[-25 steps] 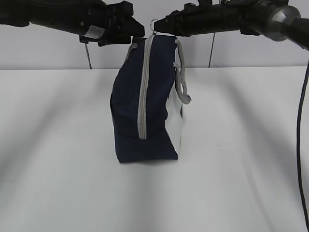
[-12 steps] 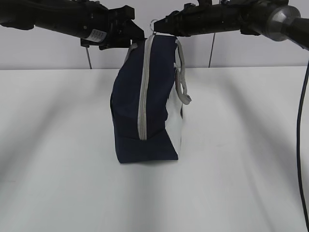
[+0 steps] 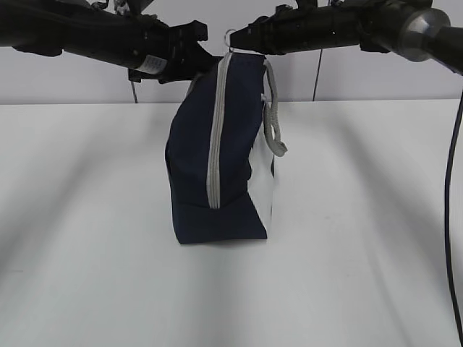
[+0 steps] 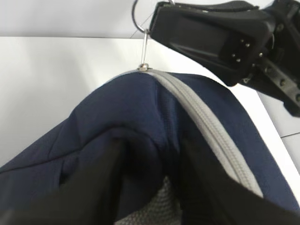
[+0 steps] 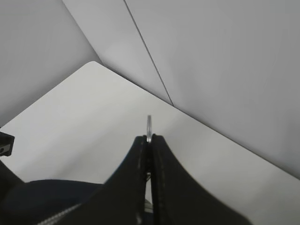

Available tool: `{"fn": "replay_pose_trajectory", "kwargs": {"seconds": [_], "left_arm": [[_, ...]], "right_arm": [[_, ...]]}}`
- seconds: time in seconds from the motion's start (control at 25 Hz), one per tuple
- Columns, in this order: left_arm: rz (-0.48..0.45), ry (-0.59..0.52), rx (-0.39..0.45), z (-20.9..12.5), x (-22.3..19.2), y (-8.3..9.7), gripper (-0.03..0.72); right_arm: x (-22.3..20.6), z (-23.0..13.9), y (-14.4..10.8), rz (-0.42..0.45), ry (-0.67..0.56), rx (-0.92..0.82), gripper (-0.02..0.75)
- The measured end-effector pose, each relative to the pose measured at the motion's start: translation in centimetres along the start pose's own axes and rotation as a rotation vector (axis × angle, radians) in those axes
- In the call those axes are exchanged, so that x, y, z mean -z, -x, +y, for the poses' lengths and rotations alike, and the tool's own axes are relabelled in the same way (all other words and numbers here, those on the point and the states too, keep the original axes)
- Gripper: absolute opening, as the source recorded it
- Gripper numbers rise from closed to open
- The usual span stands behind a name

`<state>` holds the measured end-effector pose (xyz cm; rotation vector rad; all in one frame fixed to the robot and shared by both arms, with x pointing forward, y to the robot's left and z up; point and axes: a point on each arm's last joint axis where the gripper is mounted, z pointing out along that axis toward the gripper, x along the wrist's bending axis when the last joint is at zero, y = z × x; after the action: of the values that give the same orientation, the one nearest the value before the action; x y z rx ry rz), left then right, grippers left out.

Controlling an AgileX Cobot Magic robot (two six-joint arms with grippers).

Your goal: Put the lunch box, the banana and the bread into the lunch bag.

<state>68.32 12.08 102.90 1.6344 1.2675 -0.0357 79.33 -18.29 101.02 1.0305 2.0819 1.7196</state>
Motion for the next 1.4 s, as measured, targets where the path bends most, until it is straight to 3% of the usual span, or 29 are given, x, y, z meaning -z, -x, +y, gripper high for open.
{"fn": "replay_pose_trajectory", "kwargs": {"seconds": [0.2,0.28,1.0,1.4], "left_arm": [[-0.008,-0.012,-0.033,-0.4,-0.6,0.4,0.076],[-0.009,-0.013,-0.043,-0.4,-0.6,0.5,0.029],[-0.105,-0.034,-0.227,0.0,0.9,1.8,0.017],[-0.141,-0.037,-0.228,0.4,2.0,0.6,0.017]], "right_arm": [[0.0,0.0,0.0,0.002,-0.001,0.000,-0.016],[0.0,0.0,0.0,0.002,-0.001,0.000,-0.016],[0.0,0.1,0.0,-0.004,0.003,-0.057,-0.016],[-0.3,-0.6,0.3,0.003,-0.002,-0.094,-0.016]]}}
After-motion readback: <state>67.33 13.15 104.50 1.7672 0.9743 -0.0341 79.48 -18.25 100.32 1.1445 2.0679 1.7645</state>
